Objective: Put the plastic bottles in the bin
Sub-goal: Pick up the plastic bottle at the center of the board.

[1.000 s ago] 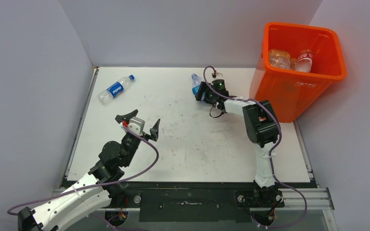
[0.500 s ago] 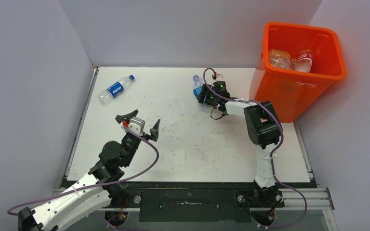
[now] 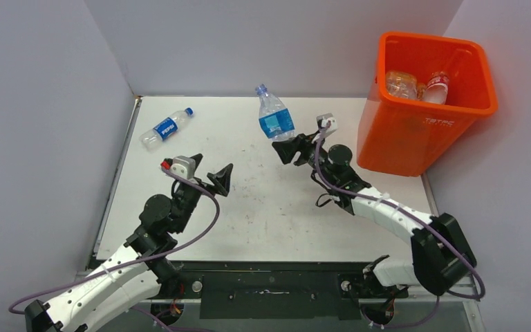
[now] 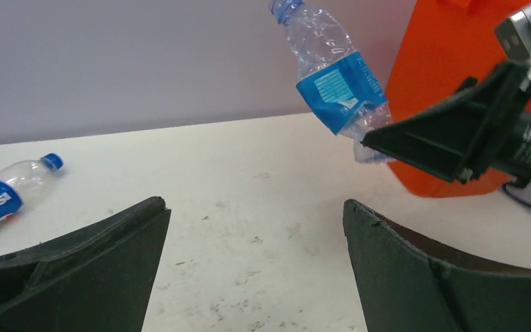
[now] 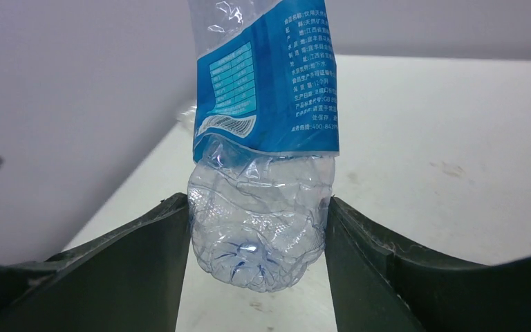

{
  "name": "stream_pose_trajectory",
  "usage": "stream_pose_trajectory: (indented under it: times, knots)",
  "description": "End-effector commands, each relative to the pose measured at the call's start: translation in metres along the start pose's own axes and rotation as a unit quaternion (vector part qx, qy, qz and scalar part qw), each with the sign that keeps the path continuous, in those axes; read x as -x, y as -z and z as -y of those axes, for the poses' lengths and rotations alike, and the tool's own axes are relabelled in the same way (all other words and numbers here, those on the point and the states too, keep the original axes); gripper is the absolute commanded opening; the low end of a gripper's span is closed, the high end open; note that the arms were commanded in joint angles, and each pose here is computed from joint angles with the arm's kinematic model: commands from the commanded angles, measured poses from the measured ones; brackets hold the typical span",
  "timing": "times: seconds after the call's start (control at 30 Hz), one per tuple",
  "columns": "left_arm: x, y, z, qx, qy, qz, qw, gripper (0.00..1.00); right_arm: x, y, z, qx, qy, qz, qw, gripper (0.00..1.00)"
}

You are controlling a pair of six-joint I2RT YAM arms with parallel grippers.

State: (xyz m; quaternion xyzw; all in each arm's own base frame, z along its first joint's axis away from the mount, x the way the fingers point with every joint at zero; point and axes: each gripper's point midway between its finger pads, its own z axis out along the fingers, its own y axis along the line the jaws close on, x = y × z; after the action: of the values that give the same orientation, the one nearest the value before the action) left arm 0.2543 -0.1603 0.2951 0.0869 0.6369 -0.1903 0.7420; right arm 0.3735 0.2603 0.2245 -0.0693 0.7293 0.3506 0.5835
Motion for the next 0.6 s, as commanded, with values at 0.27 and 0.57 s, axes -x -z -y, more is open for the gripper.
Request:
stream_pose_trajectory:
  times: [0.27,0.57]
  knots:
    - [0.093,-0.002,0.061,-0.161,0.324,0.097,0.927,0.96,0.046,0.097,-0.122,0.185,-0.038,0.144,0.971,0.05]
    - [0.089,-0.011,0.085,-0.219,0.343,0.070,0.911,0.96,0.027,0.122,-0.163,0.225,-0.033,0.148,0.962,0.05]
